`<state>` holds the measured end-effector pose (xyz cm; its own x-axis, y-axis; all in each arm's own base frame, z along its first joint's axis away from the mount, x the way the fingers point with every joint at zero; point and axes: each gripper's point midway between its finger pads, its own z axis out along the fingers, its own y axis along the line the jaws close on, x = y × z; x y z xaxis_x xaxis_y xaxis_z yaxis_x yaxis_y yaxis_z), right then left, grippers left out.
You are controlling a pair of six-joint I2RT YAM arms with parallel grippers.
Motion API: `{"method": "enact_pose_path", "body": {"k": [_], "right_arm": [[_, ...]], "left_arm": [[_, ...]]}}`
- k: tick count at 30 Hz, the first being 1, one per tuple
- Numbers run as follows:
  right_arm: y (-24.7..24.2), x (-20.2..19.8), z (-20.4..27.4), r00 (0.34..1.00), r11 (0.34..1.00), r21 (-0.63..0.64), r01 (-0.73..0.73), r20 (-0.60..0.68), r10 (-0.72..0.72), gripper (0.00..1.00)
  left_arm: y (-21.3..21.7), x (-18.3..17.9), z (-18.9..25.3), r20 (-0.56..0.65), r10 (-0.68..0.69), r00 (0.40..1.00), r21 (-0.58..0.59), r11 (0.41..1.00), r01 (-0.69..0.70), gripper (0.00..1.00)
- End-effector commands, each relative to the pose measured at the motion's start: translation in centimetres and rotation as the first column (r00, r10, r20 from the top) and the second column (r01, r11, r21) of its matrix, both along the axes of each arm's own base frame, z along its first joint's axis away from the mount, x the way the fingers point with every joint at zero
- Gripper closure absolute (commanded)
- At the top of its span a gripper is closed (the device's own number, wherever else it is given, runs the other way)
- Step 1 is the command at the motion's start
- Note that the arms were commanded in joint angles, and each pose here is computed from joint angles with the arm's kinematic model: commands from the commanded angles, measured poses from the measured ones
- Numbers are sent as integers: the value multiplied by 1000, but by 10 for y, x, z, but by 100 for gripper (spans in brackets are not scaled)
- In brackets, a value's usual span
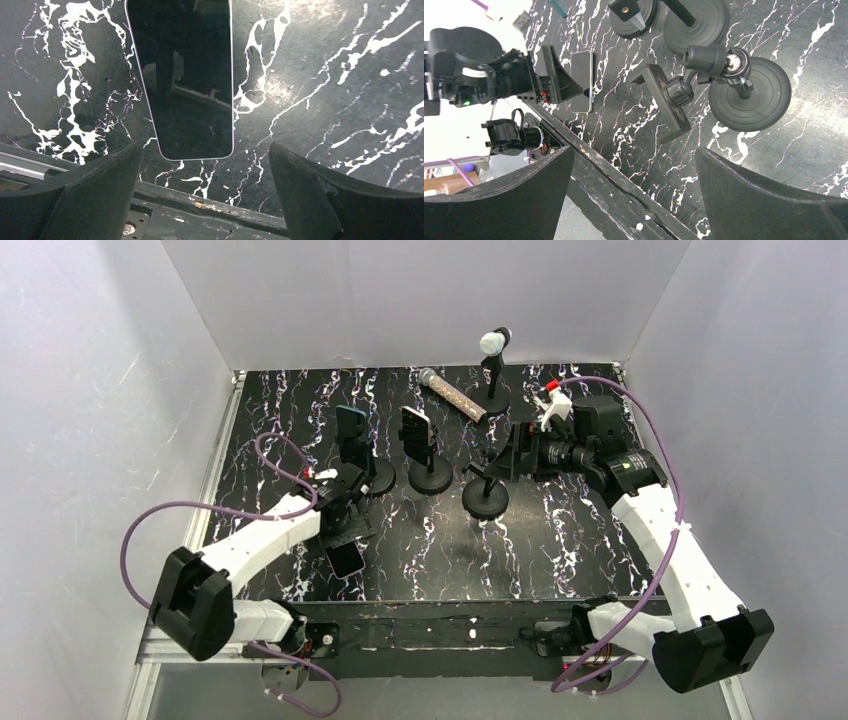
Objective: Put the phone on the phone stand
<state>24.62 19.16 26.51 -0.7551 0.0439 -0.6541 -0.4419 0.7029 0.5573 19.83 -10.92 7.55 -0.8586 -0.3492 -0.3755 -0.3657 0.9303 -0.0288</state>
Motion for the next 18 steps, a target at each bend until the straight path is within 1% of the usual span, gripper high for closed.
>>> {"method": "enact_pose_path", "body": {"k": [1, 7, 12, 18], "right_arm": [[4, 2, 4, 1000, 1000, 25, -19, 20, 18, 2], [4, 0, 1, 1000, 999, 29, -24, 16, 24, 2], [5, -1, 2, 999, 999, 36, -30, 18, 29, 2], [7, 0, 3, 999, 998, 42, -38, 20, 37, 2]], "left_arm": [[-1, 4, -13, -22, 25, 999, 1, 1000, -25, 2], [0, 8, -30, -66, 21, 998, 7, 1000, -21, 2], [6, 3, -50, -114, 37, 993, -5, 999, -38, 2], [8, -3, -73, -172, 41, 984, -47, 998, -50, 2]]}}
